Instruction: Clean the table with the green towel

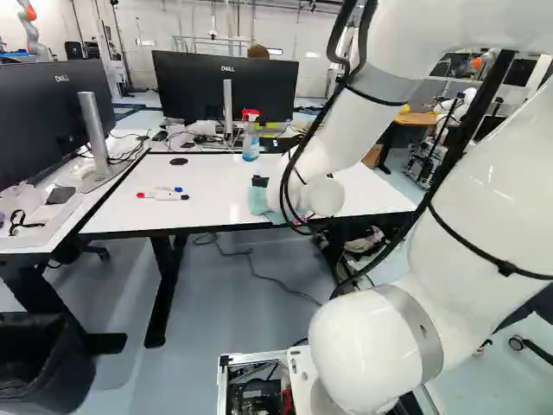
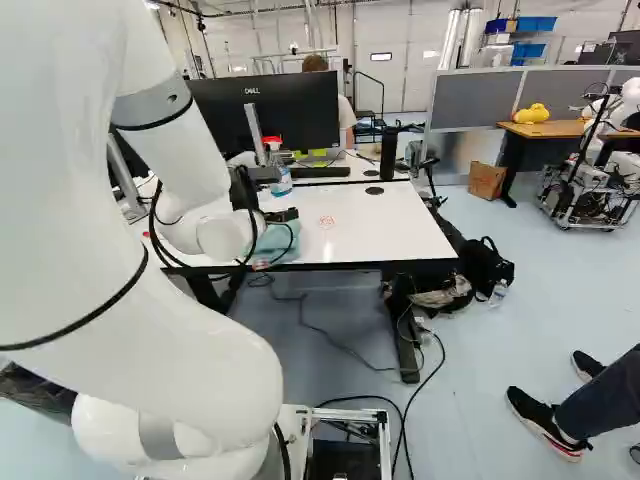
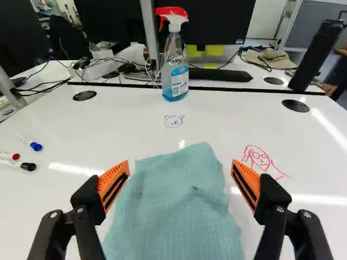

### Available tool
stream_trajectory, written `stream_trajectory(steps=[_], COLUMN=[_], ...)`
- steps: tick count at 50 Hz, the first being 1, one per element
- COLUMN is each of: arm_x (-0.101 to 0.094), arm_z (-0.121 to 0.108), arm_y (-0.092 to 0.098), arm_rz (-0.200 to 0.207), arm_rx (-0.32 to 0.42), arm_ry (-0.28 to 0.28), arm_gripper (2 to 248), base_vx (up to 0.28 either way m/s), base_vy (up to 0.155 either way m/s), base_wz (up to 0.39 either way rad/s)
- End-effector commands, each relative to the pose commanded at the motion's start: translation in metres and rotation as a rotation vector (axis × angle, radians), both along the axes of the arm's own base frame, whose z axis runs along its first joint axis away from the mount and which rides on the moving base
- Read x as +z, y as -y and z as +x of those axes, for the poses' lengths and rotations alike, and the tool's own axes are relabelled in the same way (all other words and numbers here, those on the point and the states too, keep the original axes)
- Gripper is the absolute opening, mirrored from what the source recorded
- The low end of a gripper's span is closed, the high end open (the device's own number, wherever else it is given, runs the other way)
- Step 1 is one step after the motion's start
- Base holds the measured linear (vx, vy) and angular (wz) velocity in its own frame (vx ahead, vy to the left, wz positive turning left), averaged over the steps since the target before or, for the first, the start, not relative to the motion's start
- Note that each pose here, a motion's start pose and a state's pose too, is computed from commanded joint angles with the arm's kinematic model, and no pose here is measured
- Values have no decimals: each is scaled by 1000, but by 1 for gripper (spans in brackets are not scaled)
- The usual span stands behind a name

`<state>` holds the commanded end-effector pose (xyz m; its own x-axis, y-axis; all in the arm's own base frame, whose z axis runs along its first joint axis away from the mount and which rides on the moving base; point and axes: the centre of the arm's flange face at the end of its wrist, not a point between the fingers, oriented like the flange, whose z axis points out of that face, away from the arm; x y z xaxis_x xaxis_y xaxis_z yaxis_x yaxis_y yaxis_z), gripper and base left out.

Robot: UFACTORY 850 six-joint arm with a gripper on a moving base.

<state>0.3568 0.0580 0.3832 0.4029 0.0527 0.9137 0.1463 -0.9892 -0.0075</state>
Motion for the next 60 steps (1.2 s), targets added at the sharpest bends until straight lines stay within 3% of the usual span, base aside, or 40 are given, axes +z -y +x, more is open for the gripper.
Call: stream_trajectory(steps=[34, 52, 53, 57, 58, 60], arm_x=[-14, -15, -15, -15, -15, -15], arm_z=[-7, -8, -8, -8, -8, -8], arm_y=[3, 3, 3, 3, 3, 3], arm_rz=[-11, -10, -10, -10, -10, -10], arm_rx=[-29, -31, -31, -31, -31, -31], arm_ry=[-185, -191, -191, -191, -191, -191], arm_gripper=[247, 246, 211, 211, 172, 172], base_vx=[0, 0, 0, 0, 0, 0], base_vy=[0, 0, 0, 0, 0, 0], base_wz=[0, 0, 0, 0, 0, 0])
